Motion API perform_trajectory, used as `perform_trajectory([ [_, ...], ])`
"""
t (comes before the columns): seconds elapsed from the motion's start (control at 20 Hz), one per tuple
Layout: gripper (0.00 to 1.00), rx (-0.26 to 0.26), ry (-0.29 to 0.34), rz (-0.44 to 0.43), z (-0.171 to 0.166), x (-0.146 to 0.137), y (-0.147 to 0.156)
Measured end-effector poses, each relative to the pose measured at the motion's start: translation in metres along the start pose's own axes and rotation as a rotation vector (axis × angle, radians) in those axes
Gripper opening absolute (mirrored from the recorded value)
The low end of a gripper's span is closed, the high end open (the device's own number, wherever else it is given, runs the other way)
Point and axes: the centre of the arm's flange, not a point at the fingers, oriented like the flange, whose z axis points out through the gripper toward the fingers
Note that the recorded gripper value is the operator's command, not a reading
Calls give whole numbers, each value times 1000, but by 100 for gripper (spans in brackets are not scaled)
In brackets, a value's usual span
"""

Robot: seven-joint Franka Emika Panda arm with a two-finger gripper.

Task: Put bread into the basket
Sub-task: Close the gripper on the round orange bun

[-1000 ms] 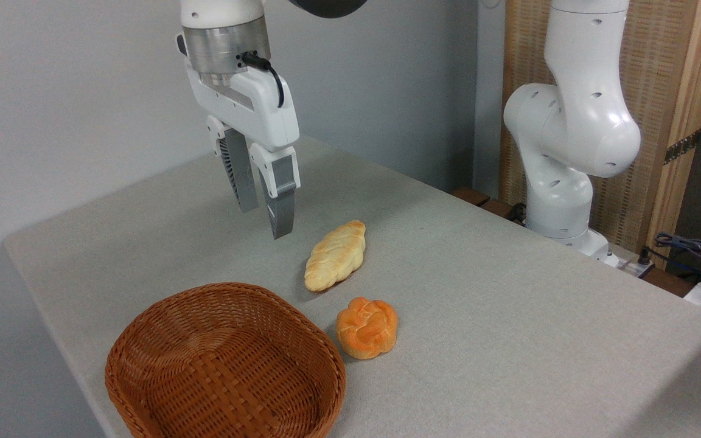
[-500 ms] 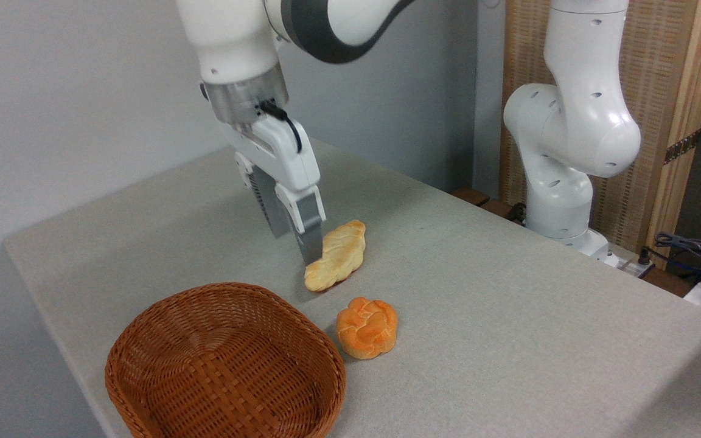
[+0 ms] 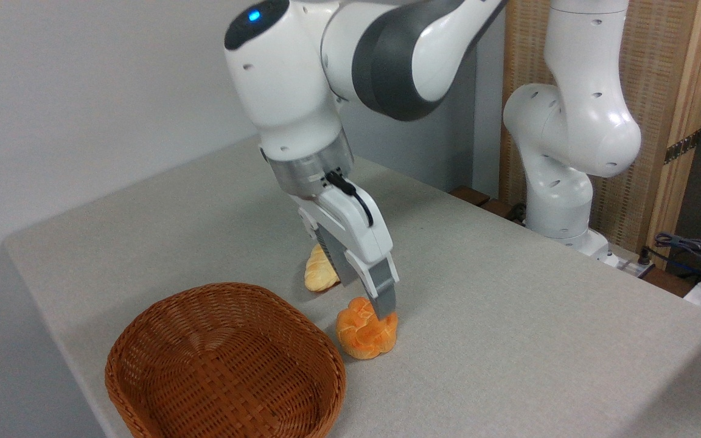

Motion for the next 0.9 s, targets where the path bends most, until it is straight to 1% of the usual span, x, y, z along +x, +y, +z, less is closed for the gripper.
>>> perform_trajectory([
  [0.2, 100, 2, -8, 8, 25, 2, 1],
  [0.45, 100, 19, 0, 24, 30, 9, 3],
  [0.9, 100, 18, -12, 34, 47, 17, -5],
])
